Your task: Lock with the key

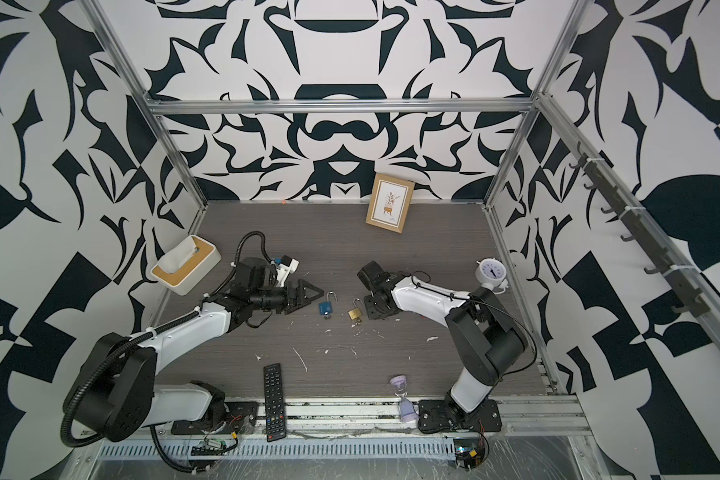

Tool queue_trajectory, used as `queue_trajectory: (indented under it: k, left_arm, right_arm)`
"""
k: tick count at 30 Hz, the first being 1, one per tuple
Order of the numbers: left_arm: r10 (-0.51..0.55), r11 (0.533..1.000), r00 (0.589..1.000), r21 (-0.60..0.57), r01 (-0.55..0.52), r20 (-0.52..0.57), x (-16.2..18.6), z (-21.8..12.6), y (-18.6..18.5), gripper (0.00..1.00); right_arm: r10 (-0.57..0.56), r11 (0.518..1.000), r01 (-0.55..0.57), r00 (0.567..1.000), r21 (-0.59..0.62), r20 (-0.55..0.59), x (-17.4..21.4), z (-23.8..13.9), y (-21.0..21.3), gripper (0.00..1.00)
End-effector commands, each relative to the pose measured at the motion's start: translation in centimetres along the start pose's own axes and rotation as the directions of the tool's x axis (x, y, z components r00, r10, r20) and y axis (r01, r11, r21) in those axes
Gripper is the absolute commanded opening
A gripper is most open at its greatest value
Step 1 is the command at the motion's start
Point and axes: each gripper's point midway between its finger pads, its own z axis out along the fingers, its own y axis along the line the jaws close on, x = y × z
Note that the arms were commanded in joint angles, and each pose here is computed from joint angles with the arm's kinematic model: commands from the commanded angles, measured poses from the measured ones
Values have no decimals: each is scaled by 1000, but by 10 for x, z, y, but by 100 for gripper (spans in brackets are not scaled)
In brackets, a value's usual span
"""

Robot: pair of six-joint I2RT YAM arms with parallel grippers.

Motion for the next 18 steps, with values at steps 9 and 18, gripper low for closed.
queue_trajectory:
  k: [9, 18]
  left_arm:
    - [40, 992, 993, 126, -27, -108, -6, -1, -23, 91]
    - [38, 988, 992, 155, -20, -119, -6, 2, -29, 91]
  right_arm:
    - [-265, 937, 296, 948, -185, 174, -31, -71, 37, 0]
    - [-331, 883, 399, 903, -249, 272, -43, -91, 62, 0]
